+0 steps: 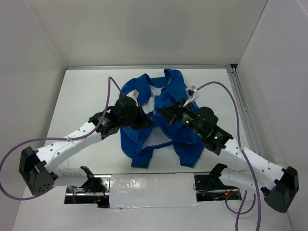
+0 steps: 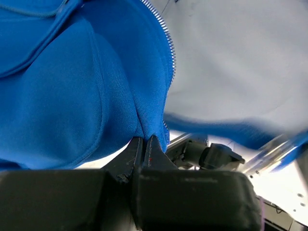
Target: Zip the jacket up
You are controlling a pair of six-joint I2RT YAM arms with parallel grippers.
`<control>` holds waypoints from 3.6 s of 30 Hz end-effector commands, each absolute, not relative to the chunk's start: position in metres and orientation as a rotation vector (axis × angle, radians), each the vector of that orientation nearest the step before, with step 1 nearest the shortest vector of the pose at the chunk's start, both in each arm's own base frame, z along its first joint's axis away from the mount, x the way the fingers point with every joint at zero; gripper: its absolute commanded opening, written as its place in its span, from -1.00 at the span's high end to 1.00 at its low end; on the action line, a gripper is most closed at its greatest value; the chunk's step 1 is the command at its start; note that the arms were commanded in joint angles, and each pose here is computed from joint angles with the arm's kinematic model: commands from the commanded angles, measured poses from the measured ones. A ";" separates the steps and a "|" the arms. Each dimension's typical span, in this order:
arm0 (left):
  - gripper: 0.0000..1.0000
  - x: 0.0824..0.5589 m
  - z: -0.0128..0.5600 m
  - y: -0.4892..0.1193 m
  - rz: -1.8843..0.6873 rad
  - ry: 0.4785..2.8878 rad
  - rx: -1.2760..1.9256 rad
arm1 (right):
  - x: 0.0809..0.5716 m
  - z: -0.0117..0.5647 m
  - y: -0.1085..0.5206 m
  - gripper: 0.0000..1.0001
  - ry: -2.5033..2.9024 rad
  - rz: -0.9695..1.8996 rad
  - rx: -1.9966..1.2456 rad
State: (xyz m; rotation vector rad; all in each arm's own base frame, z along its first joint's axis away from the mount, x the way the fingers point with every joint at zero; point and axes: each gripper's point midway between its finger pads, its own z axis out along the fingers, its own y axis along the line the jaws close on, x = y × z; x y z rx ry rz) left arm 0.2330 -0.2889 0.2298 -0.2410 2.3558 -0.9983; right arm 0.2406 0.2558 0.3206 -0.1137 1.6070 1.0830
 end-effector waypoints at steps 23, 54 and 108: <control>1.00 0.231 0.289 -0.295 -1.063 2.220 -0.098 | 0.330 0.300 0.271 1.00 1.521 0.897 0.337; 1.00 0.267 0.259 -0.311 -0.971 2.216 -0.165 | 0.185 0.263 0.251 1.00 1.679 1.242 -0.287; 1.00 0.232 0.308 -0.294 -1.069 1.921 -0.018 | 0.205 0.273 0.219 1.00 1.544 1.251 0.010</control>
